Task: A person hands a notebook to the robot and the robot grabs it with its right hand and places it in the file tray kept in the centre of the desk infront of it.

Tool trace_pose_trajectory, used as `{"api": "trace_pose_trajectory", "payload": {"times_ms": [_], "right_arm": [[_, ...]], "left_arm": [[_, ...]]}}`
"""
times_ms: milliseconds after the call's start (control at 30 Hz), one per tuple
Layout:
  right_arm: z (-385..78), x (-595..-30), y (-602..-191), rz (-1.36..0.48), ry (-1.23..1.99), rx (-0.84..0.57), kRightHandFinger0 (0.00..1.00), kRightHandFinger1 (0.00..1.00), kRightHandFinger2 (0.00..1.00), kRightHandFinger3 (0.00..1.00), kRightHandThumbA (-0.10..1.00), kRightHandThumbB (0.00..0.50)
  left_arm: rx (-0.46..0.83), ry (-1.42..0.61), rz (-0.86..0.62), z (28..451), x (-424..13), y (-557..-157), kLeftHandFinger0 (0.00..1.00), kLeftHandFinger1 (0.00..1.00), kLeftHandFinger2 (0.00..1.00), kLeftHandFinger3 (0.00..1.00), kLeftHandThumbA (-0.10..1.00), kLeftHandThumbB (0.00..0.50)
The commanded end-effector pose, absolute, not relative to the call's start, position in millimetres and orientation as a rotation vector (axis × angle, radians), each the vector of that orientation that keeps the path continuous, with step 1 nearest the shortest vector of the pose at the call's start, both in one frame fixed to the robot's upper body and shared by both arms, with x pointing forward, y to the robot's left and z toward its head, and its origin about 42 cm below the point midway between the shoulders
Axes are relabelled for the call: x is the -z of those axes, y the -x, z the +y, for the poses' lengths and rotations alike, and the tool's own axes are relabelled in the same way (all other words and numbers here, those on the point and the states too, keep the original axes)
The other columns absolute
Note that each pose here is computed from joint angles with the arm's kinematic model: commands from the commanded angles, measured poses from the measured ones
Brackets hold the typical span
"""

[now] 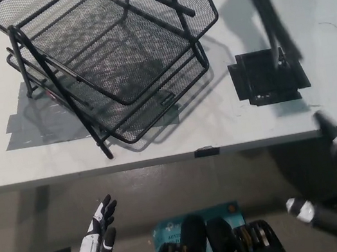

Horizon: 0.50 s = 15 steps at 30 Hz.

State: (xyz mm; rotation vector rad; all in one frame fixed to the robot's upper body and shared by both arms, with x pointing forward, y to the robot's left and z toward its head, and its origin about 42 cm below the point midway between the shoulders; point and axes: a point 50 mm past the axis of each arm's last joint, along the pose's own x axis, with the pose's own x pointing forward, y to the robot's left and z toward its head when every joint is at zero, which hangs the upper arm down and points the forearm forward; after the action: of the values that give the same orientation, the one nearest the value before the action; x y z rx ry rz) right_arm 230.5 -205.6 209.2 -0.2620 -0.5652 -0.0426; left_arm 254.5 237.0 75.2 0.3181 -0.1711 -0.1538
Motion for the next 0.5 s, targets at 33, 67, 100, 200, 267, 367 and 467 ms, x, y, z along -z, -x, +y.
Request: {"api": "trace_pose_trajectory", "payload": {"times_ms": [33, 67, 100, 200, 267, 367, 467], "right_arm": [[-212.4, -280.8, -234.9, -0.883, 0.325, 0.227, 1.0, 1.0, 1.0, 1.0, 1.0, 0.343], [-213.9, -284.6, -240.6, -0.876, 0.336, 0.241, 1.0, 1.0, 1.0, 1.0, 1.0, 0.358], [-214.5, -285.8, -243.1, -0.876, 0.338, 0.245, 1.0, 1.0, 1.0, 1.0, 1.0, 0.356], [-216.1, -292.5, -256.5, -0.888, 0.349, 0.27, 1.0, 1.0, 1.0, 1.0, 1.0, 0.354], [-215.9, -294.7, -265.9, -0.882, 0.346, 0.268, 1.0, 1.0, 1.0, 1.0, 1.0, 0.375], [-211.2, -300.1, -287.9, -0.869, 0.342, 0.264, 1.0, 1.0, 1.0, 1.0, 1.0, 0.391], [-206.8, -300.2, -299.2, -0.852, 0.336, 0.239, 1.0, 1.0, 1.0, 1.0, 1.0, 0.37]], "left_arm": [[0.143, -0.361, -0.261, 241.5, -78.9, -247.0, 1.0, 1.0, 1.0, 1.0, 1.0, 0.315], [0.147, -0.365, -0.263, 241.5, -78.8, -247.2, 1.0, 1.0, 1.0, 1.0, 1.0, 0.31], [0.147, -0.364, -0.261, 241.5, -78.9, -246.9, 1.0, 1.0, 1.0, 1.0, 1.0, 0.312], [0.141, -0.346, -0.258, 241.3, -78.1, -246.3, 1.0, 1.0, 1.0, 1.0, 1.0, 0.317], [0.14, -0.35, -0.261, 241.1, -78.0, -246.1, 1.0, 1.0, 1.0, 1.0, 1.0, 0.311], [0.144, -0.355, -0.27, 241.5, -79.3, -248.8, 1.0, 1.0, 1.0, 1.0, 1.0, 0.298], [0.146, -0.359, -0.27, 240.7, -79.4, -248.6, 1.0, 1.0, 1.0, 1.0, 1.0, 0.297]]}}
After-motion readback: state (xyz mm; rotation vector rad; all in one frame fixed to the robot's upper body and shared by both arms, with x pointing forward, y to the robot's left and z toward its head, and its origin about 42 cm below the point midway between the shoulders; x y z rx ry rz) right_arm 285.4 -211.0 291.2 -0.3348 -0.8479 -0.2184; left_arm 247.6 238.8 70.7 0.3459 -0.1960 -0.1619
